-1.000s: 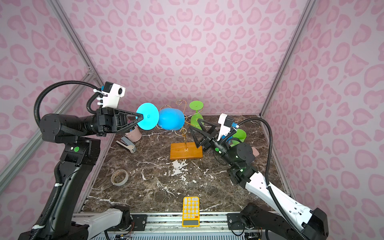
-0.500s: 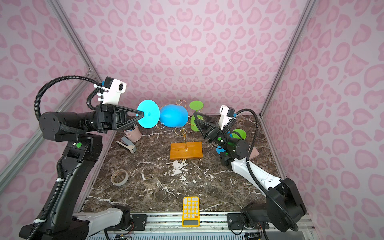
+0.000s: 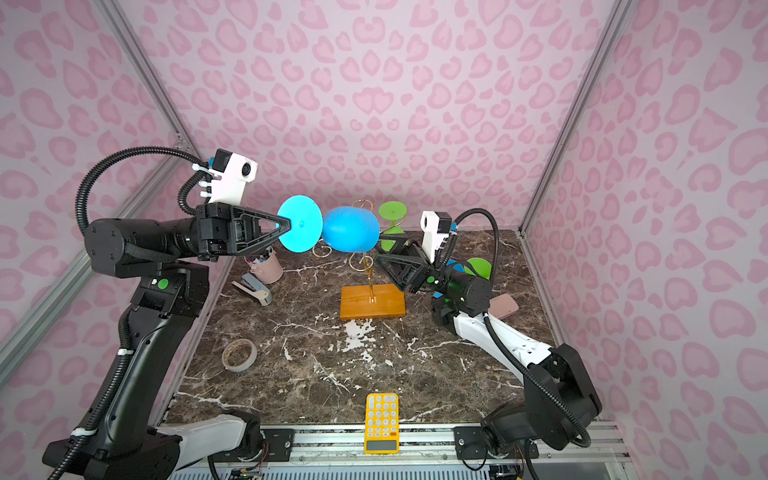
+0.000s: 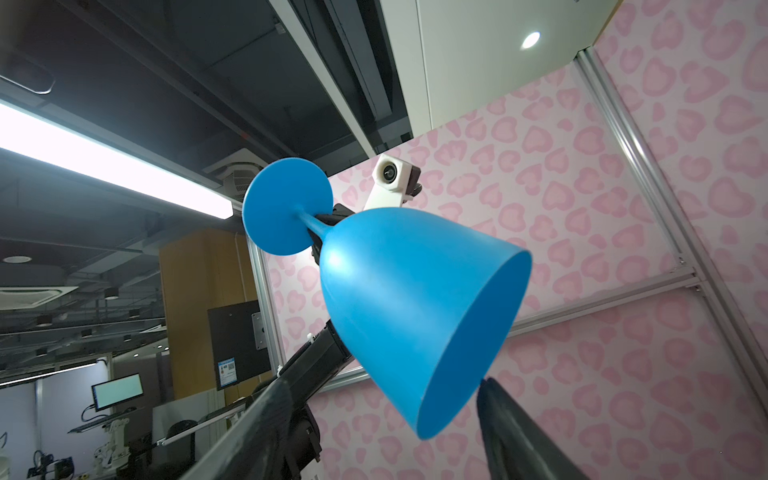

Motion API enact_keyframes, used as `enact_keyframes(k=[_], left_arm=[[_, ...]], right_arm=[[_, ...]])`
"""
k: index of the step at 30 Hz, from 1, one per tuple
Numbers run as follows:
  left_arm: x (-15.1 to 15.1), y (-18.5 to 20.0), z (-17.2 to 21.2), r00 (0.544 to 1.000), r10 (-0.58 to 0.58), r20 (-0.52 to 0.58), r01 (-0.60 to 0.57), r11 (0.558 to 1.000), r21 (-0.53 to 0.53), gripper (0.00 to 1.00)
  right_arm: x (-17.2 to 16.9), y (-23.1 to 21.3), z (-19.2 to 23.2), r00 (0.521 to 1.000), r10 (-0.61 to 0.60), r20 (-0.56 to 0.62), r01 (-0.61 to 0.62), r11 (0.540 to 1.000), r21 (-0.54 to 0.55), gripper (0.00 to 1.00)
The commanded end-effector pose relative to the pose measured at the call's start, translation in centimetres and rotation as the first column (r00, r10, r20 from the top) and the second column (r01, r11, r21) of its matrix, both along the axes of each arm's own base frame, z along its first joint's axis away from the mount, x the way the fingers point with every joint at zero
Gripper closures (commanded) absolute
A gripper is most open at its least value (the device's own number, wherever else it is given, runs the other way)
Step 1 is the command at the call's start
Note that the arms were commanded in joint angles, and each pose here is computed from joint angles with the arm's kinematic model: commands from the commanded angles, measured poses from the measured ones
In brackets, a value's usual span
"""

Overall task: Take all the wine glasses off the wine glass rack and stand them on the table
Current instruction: 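Hold the blue glass up while the right gripper reaches to its bowl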

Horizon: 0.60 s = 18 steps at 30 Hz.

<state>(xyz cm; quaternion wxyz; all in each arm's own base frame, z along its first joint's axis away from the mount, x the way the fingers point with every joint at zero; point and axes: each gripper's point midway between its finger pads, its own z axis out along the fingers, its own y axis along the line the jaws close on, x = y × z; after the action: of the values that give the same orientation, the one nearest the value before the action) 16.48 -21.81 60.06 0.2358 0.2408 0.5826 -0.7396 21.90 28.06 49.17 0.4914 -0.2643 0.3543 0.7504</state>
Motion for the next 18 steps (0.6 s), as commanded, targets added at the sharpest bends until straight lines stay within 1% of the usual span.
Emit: enact_keyframes(k=[1,13,18], left_arm=[[-0.6,0.2,0.6,0.999,-0.006,0.042,0.006,1.0,-0.013,0.96],[0.0,-0.1,0.7,1.0,-0.015,0.01,0.016,1.0,-0.026,0.96],[0.8,-0.3,0.8,1.0,-0.009,-0.02,0.008,0.999,-0.041,0.96]], right_arm=[[-1.3,0.0,0.4,0.997,0.019,0.079,-0.018,1.0,-0.009,0.28],[-2.6,0.1,1.2,0.981,0.019,0.192,-0.014,1.0,-0.024,0.31],[-3.4,0.6,1.7,0.972,0.035,0.233,-0.031,0.999,-0.023,0.32]])
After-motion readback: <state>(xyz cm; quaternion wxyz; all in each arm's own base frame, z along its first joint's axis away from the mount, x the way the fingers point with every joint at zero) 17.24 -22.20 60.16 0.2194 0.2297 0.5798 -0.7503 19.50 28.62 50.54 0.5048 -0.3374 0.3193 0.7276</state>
